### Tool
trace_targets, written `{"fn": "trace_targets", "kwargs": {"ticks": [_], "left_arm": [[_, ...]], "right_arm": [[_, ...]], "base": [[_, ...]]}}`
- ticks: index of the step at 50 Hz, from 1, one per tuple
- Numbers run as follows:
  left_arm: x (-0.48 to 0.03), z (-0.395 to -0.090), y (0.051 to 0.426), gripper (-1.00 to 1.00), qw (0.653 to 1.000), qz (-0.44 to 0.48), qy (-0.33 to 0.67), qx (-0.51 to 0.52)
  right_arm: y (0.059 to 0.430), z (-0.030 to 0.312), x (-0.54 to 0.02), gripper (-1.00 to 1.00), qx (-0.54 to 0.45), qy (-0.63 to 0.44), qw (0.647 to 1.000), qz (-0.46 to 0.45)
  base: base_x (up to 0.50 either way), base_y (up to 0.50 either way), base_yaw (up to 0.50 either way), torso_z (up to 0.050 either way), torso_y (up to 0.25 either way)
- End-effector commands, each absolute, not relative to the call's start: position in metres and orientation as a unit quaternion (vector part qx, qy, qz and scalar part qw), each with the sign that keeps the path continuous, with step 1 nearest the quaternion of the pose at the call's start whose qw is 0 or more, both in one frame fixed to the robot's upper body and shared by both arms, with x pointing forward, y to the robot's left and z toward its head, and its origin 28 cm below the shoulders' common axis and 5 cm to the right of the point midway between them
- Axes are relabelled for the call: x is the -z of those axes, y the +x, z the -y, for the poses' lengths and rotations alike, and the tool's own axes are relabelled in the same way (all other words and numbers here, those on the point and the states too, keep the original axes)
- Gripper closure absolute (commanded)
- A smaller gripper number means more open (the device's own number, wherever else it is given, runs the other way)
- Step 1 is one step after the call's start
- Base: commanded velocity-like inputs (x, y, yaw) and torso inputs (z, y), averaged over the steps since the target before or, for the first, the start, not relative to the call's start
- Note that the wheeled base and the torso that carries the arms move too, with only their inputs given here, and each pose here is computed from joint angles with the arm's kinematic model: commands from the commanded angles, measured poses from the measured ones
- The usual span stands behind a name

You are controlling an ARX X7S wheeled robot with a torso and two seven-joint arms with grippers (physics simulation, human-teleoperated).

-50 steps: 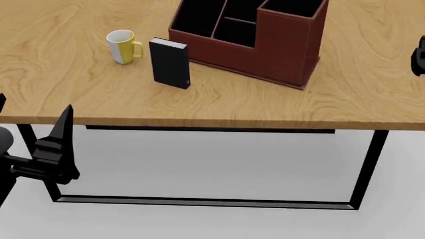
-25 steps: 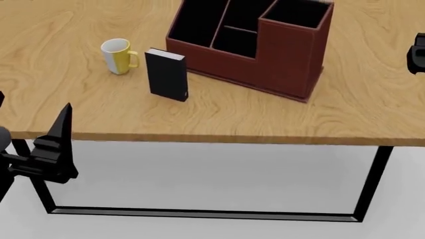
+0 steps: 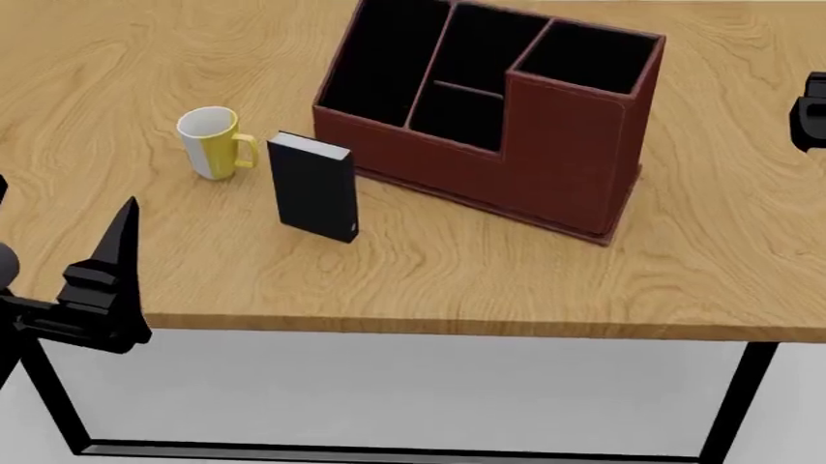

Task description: Pick up the book and place it in the back compartment of the caddy.

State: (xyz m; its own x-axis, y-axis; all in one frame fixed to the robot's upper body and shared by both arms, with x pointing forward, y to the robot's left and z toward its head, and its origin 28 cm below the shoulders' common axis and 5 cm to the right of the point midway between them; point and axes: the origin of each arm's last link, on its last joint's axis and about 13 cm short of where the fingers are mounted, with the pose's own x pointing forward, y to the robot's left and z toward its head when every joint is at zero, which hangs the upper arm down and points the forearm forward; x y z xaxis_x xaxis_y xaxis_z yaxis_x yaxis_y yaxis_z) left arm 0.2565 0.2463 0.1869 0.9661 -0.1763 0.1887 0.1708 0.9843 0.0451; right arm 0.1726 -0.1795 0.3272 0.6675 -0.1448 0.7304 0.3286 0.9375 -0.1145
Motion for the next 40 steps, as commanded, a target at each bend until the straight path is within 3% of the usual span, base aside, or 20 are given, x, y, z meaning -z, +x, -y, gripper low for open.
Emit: {"fn": "trace_targets", "kwargs": {"ticks": [1, 40], "left_arm": [[-0.1881, -0.2473, 0.2558, -1.00, 0.991, 0.102, 0.004, 0.087], [-0.1906, -0.2476, 0.2559, -1.00, 0.990, 0.109, 0.000, 0.092]], "right_arm": [[0.1714, 0.1791, -0.3268, -1.00, 0.129, -0.120, 0.905, 0.386], [0.1698, 0.1798, -0.3263, -1.00, 0.129, -0.119, 0.906, 0.386]], "base": [[0.35, 0.00, 0.00, 0.000, 0.000], [0.34, 0.00, 0.00, 0.000, 0.001]]}}
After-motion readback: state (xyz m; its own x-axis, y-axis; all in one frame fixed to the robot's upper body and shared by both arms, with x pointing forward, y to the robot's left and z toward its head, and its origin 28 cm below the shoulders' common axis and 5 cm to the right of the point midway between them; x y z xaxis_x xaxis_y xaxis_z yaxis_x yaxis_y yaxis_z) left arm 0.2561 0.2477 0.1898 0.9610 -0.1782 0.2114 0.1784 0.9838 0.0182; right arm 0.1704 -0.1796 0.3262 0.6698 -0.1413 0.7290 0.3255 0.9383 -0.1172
